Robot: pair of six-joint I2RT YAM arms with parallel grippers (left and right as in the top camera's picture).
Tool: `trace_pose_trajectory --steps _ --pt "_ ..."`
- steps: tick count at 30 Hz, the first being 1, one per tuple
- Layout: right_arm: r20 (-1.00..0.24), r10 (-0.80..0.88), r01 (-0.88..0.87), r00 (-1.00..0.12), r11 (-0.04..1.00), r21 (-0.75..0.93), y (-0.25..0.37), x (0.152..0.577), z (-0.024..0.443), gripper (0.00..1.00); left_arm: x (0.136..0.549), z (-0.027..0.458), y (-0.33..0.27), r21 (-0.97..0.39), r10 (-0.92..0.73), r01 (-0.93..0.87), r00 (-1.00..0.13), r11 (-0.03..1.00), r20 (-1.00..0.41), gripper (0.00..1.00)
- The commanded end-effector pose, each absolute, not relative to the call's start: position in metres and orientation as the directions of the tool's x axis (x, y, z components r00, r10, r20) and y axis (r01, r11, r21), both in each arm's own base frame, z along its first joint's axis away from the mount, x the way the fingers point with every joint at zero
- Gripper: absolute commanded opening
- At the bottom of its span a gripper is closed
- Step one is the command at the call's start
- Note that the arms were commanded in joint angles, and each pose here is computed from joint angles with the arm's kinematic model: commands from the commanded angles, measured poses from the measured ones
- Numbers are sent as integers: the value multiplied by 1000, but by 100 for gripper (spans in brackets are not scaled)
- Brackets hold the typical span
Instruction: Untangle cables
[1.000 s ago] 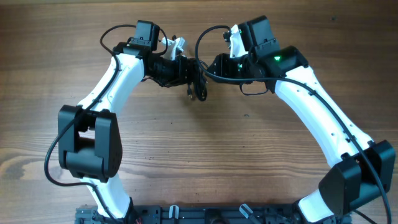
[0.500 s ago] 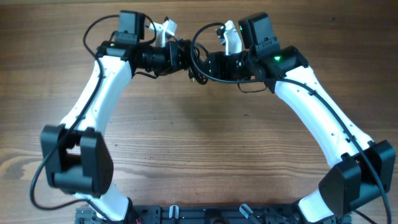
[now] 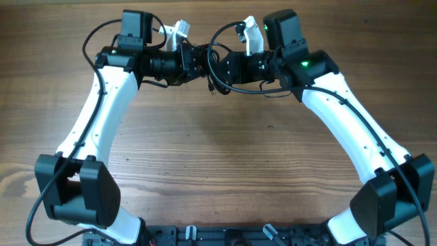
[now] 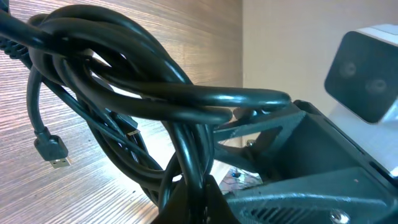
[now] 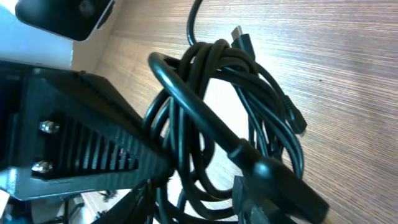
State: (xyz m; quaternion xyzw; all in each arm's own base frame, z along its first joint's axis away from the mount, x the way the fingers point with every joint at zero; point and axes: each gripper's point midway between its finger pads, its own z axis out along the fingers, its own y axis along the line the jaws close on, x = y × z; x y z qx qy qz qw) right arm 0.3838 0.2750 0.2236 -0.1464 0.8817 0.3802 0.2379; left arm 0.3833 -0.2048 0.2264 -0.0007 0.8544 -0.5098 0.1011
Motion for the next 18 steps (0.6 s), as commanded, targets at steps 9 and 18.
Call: trace_pose_trajectory --steps 9,18 --pt "-523 -130 -463 -842 672 578 288 378 209 42 353 298 -223 -964 27 199 -980 174 -197 4" --pt "-482 152 -164 -863 818 551 232 419 208 4 379 270 -205 -912 -80 199 -967 358 -242 4"
